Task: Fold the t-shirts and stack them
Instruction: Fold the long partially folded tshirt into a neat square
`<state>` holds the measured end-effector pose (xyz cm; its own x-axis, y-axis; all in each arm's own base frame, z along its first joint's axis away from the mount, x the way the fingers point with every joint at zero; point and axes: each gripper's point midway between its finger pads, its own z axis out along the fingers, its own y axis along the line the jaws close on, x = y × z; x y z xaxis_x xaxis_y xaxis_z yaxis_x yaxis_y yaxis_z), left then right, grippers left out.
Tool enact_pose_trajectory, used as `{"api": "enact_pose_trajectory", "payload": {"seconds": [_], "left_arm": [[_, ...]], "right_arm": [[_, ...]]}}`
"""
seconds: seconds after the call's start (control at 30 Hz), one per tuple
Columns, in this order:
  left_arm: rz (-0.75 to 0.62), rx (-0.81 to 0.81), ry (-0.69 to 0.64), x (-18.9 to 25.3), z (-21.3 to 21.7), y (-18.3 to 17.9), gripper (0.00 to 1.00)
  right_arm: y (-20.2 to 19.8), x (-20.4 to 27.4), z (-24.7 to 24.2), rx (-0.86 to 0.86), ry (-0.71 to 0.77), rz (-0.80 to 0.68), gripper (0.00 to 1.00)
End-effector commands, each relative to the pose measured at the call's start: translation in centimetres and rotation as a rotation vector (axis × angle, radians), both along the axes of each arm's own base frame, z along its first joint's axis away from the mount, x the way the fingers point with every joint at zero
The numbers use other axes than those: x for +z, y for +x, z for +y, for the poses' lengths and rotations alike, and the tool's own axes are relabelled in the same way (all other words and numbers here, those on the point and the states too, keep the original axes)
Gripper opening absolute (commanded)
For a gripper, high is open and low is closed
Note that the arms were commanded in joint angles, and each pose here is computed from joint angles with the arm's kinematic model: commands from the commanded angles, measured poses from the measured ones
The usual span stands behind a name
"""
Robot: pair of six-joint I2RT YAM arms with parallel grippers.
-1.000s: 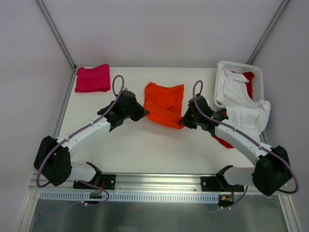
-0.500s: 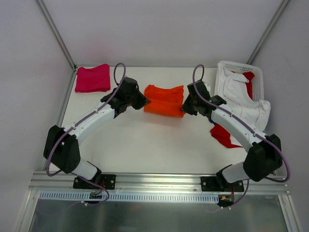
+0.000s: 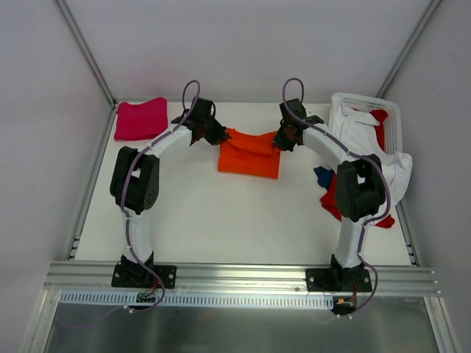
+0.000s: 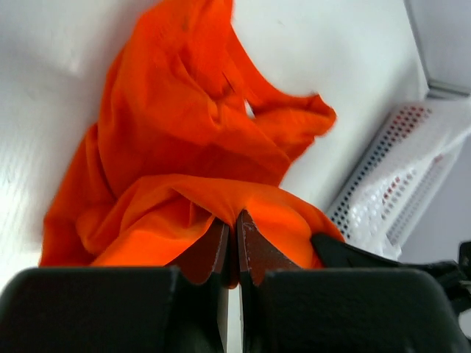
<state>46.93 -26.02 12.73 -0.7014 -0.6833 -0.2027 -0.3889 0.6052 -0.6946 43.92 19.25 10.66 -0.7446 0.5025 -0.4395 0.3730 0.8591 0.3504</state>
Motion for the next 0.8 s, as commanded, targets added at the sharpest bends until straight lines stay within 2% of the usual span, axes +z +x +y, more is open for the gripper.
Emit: {"api": "enact_pose_trajectory", "payload": {"seconds": [0.0, 0.07, 0.3, 0.33, 0.4, 0.43, 0.47, 0.57, 0.63, 0.67, 0.7, 0.77], "left_arm": [[-0.025, -0.027, -0.028, 0.1, -0.3, 3.1, 0.0], [-0.015, -0.039, -0.005, -1.9, -0.3, 4.3, 0.0], [-0.046, -0.024, -0.038, -3.2, 0.5, 9.5, 0.0], [-0.041, -0.012, -0.038, -3.6, 0.8, 9.9, 0.0], [-0.043, -0.006, -0.036, -4.2, 1.0, 10.7, 0.0], [-0.044, 0.002, -0.038, -4.3, 1.4, 11.0, 0.0], [-0.037, 0.007, -0.035, -4.8, 1.7, 11.2, 0.0], [-0.043, 0.022, -0.022, -5.0, 2.7, 11.8, 0.06], [-0.041, 0.034, -0.008, -5.5, 3.4, 11.9, 0.13], [-0.038, 0.043, -0.005, -5.7, 3.8, 12.1, 0.25], [-0.042, 0.046, -0.004, -5.7, 4.0, 12.2, 0.39], [-0.058, 0.043, 0.004, -5.6, 4.3, 12.7, 0.71]], "right_arm": [[2.6, -0.3, -1.1, -0.026, 0.002, 0.008, 0.0], [4.2, 0.0, -1.0, -0.033, 0.015, -0.01, 0.01], [9.2, -1.9, -1.4, -0.065, 0.09, -0.009, 0.01], [10.1, -2.4, -1.2, -0.067, 0.101, -0.014, 0.06], [10.9, -2.9, -1.2, -0.076, 0.124, -0.017, 0.38], [11.0, -3.5, -0.7, -0.064, 0.148, -0.008, 0.87], [11.4, -3.8, -0.6, -0.063, 0.161, -0.02, 0.99], [11.8, -3.7, -0.5, -0.059, 0.176, -0.056, 1.0], [11.3, -4.5, -1.2, -0.082, 0.164, -0.066, 0.99], [11.3, -4.5, -2.3, -0.121, 0.13, -0.09, 0.99], [9.6, -4.7, -3.3, -0.146, 0.106, -0.087, 0.99], [9.4, -3.4, -5.1, -0.213, 0.067, -0.191, 0.99]]}}
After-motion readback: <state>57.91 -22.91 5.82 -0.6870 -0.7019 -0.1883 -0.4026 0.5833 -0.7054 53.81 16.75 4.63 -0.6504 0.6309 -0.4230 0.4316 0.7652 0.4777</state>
